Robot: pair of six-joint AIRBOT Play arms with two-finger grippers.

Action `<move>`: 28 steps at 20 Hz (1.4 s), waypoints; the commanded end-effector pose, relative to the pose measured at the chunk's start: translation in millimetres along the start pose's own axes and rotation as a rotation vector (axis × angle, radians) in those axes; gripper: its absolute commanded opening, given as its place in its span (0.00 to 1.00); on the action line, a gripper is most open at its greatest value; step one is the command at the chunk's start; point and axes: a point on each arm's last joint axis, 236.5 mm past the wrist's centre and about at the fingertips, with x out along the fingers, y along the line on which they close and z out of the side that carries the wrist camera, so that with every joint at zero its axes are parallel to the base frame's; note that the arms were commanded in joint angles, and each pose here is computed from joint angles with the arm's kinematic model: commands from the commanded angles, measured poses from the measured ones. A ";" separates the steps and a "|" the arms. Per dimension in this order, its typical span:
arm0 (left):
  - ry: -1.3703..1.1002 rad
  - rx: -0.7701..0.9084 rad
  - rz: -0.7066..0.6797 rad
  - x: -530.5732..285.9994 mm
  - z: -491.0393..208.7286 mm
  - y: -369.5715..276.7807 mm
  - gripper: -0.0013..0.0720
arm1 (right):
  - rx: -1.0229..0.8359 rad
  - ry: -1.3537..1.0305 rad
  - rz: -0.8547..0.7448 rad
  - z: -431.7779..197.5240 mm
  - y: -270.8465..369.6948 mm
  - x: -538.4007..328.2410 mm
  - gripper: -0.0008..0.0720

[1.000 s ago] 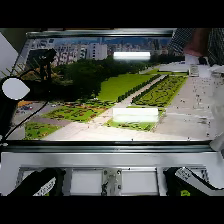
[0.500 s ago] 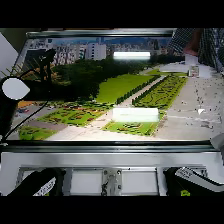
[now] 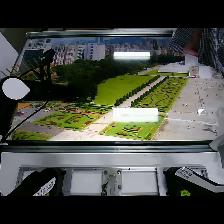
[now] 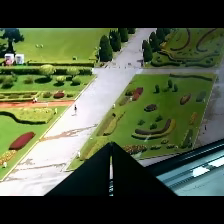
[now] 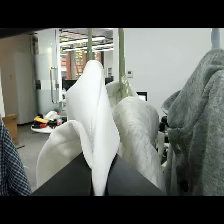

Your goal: Fold the clothes and pants, and hang the long-sleeved shirts on hangers.

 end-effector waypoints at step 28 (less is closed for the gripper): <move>0.002 0.024 0.002 0.3 -0.4 0.3 0.04 | 0.059 -0.062 -0.115 68.8 -33.5 -122.4 0.82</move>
